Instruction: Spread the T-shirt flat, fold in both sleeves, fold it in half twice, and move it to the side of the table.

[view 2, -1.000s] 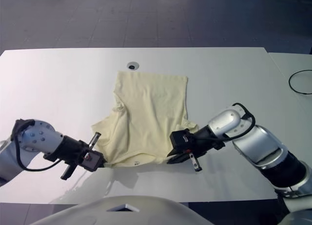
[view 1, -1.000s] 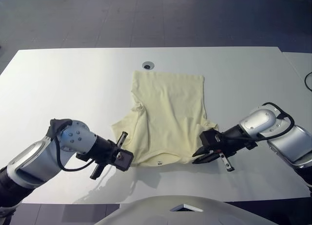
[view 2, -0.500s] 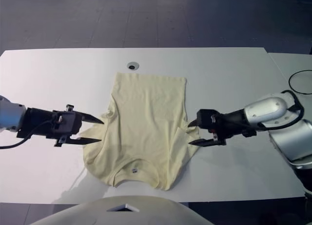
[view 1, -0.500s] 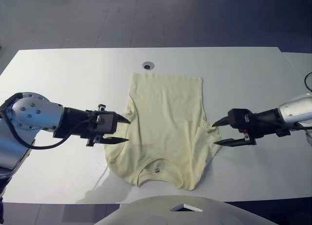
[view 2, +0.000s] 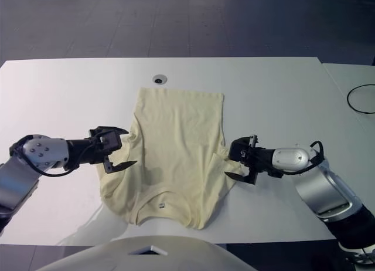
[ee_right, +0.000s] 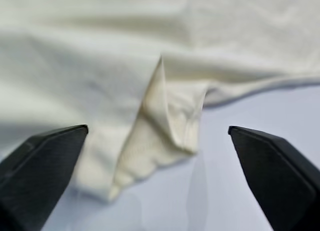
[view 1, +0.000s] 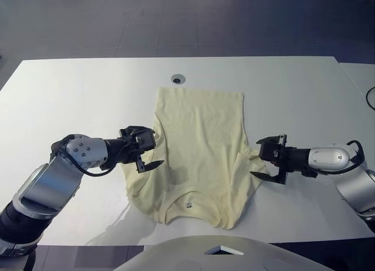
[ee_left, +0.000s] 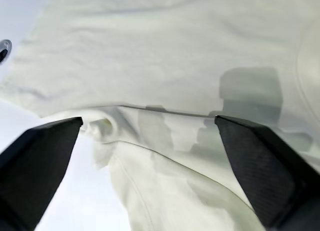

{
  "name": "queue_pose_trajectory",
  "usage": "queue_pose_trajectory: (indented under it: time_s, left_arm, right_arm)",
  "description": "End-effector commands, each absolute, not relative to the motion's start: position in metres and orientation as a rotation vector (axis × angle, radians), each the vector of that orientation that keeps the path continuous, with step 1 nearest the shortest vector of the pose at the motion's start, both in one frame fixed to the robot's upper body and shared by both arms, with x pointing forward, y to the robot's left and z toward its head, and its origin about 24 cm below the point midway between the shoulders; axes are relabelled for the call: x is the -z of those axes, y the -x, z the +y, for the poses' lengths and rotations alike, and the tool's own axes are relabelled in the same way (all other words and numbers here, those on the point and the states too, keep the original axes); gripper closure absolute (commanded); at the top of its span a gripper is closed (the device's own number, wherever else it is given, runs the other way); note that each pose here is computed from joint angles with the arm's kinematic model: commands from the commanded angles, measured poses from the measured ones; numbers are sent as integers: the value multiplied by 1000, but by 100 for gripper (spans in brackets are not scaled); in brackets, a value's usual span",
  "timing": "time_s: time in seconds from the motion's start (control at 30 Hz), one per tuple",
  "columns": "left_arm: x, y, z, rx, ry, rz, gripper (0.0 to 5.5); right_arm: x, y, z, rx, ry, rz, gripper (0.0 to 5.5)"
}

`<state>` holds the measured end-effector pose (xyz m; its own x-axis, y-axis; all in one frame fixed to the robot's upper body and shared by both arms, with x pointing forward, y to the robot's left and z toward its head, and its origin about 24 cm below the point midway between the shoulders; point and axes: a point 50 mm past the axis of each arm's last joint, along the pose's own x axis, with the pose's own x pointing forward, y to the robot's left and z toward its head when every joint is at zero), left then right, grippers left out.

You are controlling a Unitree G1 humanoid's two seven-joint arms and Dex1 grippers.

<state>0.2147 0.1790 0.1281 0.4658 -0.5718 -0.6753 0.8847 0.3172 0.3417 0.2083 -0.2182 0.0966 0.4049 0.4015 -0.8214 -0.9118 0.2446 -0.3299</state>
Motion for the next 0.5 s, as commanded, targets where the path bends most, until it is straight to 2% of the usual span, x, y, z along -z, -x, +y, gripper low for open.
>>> queue_pose_trajectory:
  time_s: [0.03, 0.5]
  left_arm:
    - [-127, -215, 178, 1012, -786, 487, 12]
    - [-115, -204, 184, 934, -760, 565, 12]
  right_arm:
    - [-85, -200, -234, -1019, 1020, 758, 10]
    - [-102, -190, -268, -1004, 1149, 914, 10]
